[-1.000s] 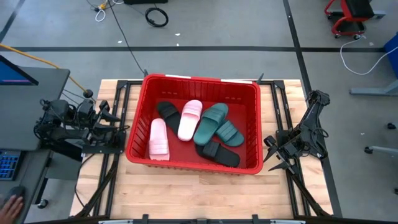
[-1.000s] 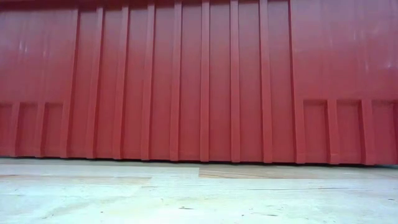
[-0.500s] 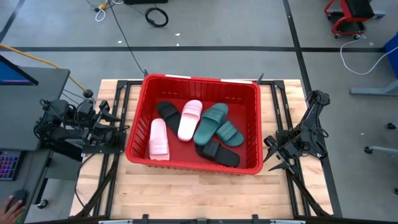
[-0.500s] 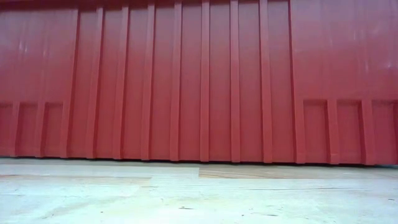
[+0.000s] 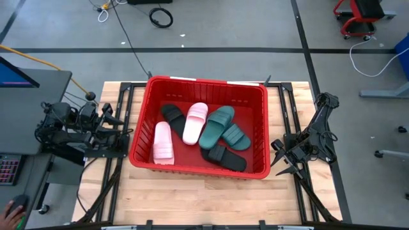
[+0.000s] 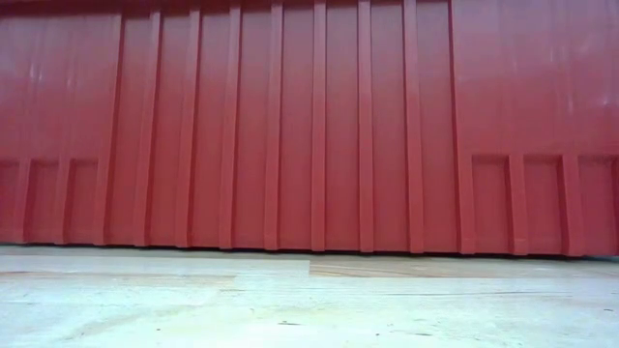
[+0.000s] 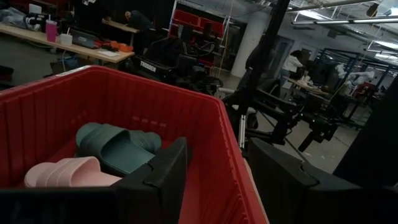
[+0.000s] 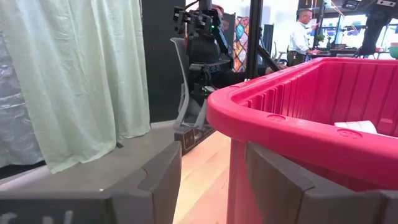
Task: Pick and place slides into bin
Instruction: Return to Home Position
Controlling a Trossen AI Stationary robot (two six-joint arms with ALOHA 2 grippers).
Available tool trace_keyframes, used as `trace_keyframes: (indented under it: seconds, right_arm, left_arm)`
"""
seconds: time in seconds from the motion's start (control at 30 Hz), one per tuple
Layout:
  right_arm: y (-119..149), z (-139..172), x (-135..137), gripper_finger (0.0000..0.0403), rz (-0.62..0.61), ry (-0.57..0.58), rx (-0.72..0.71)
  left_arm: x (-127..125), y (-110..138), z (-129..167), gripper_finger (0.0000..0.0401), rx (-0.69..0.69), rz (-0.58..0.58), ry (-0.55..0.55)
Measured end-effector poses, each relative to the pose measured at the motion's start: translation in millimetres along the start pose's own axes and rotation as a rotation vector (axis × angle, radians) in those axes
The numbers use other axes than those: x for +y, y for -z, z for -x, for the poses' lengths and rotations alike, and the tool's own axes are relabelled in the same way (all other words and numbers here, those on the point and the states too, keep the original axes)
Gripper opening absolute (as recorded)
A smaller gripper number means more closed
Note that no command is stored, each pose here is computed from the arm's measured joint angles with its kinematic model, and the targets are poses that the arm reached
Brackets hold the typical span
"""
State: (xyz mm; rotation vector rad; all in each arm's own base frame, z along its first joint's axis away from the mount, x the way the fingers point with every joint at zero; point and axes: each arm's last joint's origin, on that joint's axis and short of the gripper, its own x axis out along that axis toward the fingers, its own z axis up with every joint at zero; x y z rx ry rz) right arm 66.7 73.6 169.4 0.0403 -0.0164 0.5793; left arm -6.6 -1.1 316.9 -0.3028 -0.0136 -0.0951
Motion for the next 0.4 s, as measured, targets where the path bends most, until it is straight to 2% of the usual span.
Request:
trace_keyframes:
  seconds: [0.4]
  right_arm:
    - [0.0,0.0,0.0,0.0185,0.000,0.000,0.000]
  left_arm:
    - [0.0,0.0,0.0,0.0179,0.000,0.000,0.000]
